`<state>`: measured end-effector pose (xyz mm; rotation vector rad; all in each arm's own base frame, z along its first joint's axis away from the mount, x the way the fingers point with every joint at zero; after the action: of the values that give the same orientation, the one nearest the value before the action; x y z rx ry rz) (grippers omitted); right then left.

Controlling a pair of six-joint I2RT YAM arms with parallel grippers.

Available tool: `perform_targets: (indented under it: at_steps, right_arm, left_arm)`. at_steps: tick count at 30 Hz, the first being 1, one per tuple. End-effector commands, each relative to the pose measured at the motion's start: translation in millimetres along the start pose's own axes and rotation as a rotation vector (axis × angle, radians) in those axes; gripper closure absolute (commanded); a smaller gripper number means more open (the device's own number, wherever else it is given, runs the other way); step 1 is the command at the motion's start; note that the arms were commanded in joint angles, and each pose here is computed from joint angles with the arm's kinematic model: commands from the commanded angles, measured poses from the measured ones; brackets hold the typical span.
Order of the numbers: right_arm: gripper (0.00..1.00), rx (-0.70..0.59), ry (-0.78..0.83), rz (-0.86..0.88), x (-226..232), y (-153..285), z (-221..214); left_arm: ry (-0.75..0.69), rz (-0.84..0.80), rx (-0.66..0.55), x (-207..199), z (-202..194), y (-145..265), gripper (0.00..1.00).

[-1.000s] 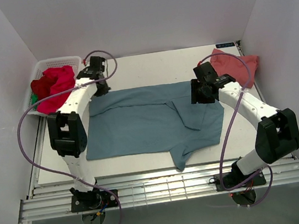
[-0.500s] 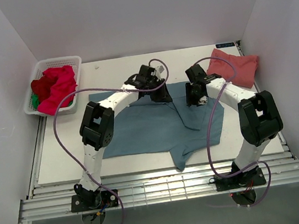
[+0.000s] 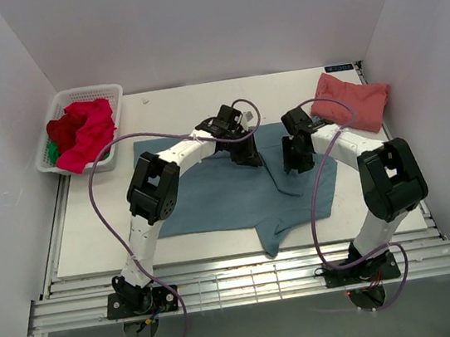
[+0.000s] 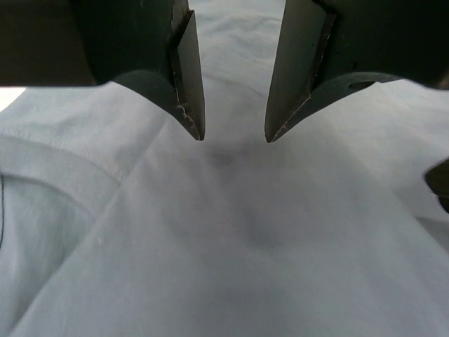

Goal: Fold and stack the t-shirts
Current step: Fold the flattened tshirt in 1/3 of the way

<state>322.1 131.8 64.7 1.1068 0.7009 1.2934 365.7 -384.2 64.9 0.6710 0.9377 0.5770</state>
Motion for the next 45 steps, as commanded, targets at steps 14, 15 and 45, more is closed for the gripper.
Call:
perform_targets:
  at_steps: [14, 15, 45]
  right_arm:
    - [0.58, 0.135, -0.013, 0.003, -11.2, 26.2, -62.7]
    - [0.58, 0.14, -0.011, 0.0, -11.6, 25.4, -65.0]
    - [0.56, 0.131, 0.046, -0.019, -8.5, 11.1, -63.9]
  left_arm:
    - [-0.077, -0.177, -0.034, -52.7, 18.1, 7.7, 0.69]
    - [-0.075, -0.179, -0.033, -52.7, 17.8, 7.5, 0.69]
    - [-0.114, -0.162, -0.039, -51.3, 10.0, 16.9, 0.69]
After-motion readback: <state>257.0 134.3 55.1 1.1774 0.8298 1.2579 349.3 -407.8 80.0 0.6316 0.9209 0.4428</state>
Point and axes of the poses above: each gripper's point midway between its finger pads, its own y axis back along the fingers, its own x axis along the line the jaws close on, z = x × y, the point moved 2 cm from there along y, back along the fingers, and after that the axes turned 11 degrees about -y, right-handed, at the moved point
